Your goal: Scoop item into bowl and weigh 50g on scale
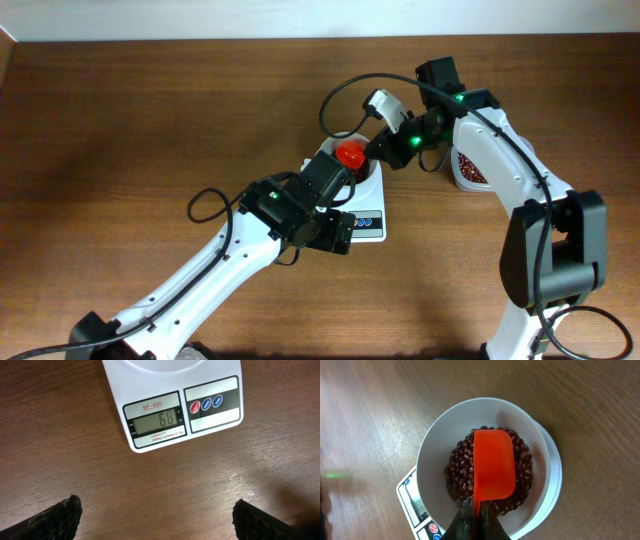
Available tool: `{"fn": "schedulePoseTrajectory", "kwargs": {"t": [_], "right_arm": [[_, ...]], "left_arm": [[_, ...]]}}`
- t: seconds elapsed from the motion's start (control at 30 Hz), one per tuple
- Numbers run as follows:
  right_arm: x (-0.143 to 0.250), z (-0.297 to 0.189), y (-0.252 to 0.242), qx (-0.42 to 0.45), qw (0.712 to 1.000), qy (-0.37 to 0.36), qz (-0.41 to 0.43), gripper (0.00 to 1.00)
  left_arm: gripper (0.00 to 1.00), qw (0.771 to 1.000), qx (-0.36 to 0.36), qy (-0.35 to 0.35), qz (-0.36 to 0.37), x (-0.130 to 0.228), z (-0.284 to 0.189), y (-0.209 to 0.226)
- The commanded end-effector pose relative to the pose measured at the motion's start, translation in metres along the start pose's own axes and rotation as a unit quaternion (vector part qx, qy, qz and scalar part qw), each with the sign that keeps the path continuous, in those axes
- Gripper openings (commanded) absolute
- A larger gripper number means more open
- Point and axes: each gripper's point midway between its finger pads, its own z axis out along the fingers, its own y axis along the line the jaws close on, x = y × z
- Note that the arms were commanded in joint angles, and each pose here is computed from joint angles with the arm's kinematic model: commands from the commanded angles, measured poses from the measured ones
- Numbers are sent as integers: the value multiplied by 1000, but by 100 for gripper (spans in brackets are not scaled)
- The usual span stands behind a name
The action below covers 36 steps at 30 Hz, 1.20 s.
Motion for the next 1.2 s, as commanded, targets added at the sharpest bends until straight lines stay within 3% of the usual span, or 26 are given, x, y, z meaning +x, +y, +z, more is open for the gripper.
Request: {"fn": "schedulePoseTrajectory", "kwargs": {"t": [0.0, 0.4, 0.57, 0.9, 1.17], "right_arm": [[12, 8, 4, -14, 1000, 20, 10, 4], [19, 6, 21, -55, 996, 29, 67, 4], [1, 1, 38, -106, 992, -9, 67, 4], [-13, -28, 23, -138, 979, -64, 132, 4], [-19, -35, 21, -151, 976, -86, 130, 4]], "left_arm": [[99, 1000, 3, 0, -5, 2, 0, -1], [99, 1000, 2, 1, -5, 2, 0, 0], [99, 1000, 2, 0, -5, 2, 0, 0], [99, 1000, 2, 0, -5, 2, 0, 0], [99, 1000, 2, 0, -5, 2, 0, 0]]}}
